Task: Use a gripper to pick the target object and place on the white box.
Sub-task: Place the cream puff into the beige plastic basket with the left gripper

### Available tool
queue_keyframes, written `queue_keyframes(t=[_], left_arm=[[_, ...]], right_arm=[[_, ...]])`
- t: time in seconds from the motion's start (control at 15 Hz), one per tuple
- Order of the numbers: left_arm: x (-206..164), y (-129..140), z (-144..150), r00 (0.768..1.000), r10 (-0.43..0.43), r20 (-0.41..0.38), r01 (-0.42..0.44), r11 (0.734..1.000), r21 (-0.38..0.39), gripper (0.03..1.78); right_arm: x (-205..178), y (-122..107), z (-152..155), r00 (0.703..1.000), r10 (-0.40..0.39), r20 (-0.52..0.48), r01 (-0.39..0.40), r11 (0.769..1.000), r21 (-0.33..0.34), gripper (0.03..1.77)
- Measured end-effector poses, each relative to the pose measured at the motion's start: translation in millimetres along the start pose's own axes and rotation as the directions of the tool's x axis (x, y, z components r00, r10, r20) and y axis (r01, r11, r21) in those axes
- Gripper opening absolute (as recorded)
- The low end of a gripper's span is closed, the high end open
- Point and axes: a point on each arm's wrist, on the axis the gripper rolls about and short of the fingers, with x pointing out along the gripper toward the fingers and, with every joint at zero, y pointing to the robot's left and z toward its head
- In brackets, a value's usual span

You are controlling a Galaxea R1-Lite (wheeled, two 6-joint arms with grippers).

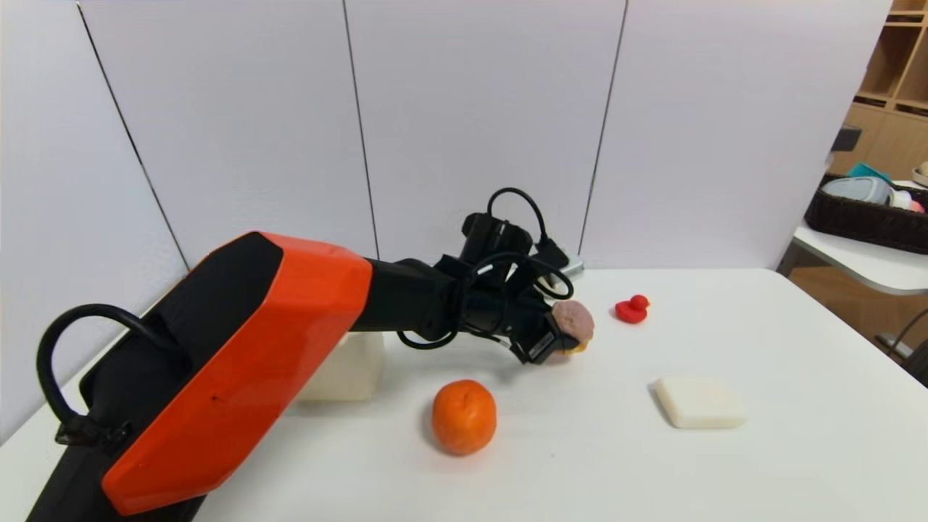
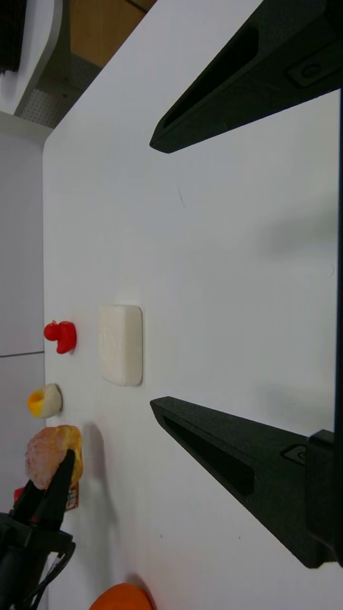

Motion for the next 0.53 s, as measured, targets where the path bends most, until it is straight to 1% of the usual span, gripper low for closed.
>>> queue_keyframes(t=[0.27, 0.53], left_arm=[[-39, 8, 11, 0.999, 0.04, 0.001, -0.04, 0.999, -0.014, 0.84], [-98, 16, 20, 0.994, 0.109, 0.007, -0.109, 0.994, -0.031, 0.84]], right_arm=[[0, 0, 0, 1.0, 0.0, 0.0, 0.0, 1.0, 0.0, 1.77], [0, 0, 0, 1.0, 0.0, 0.0, 0.0, 1.0, 0.0, 1.77]])
